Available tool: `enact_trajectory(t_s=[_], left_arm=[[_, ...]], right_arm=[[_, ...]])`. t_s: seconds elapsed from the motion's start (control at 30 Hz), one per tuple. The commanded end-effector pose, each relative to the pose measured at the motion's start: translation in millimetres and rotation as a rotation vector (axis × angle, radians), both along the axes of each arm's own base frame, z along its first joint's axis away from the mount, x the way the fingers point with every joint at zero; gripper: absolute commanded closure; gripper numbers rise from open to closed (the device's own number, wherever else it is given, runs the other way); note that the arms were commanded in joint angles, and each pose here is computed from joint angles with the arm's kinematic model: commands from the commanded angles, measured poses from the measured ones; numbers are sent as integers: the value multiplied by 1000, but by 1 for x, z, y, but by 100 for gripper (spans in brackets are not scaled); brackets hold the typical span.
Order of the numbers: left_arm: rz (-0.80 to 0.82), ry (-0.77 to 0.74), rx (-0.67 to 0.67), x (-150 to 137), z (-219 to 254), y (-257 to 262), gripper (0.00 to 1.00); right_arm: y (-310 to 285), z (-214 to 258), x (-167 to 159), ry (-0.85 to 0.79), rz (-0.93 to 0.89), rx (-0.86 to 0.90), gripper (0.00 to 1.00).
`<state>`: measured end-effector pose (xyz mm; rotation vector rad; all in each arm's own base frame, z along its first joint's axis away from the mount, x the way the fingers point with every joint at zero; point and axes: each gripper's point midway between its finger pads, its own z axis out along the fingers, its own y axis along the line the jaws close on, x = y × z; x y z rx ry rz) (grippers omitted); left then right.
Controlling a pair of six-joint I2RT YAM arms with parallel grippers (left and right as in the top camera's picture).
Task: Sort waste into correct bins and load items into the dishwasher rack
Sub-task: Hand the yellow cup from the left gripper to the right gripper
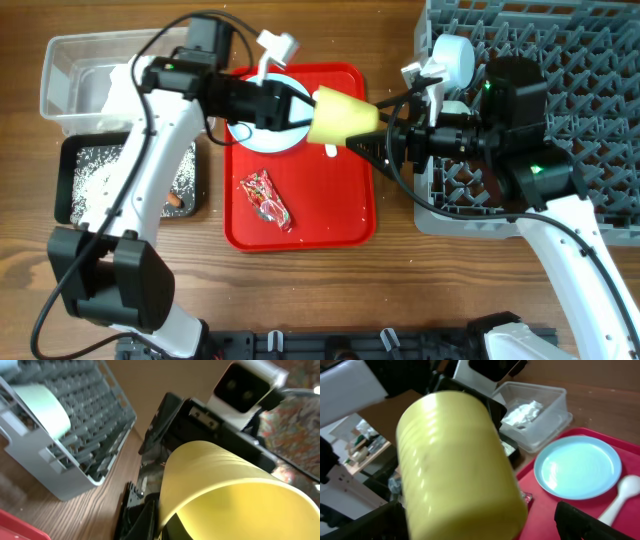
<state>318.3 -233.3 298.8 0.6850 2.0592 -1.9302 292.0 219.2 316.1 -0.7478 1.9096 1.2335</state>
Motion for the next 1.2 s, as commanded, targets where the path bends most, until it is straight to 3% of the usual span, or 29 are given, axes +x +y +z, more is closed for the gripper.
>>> enact_trajectory(t_s=[0.0, 0.47, 1.17], left_arm=[[25, -28, -111, 8, 23, 23, 96], [-15, -22, -111, -1, 23, 10, 96], [-74, -45, -116, -13, 24, -8, 96]], right_arm=[[5, 10, -8, -45, 79, 46, 0], [11, 21, -2, -108, 129, 97, 4], [16, 25, -8, -126, 203, 132, 27]])
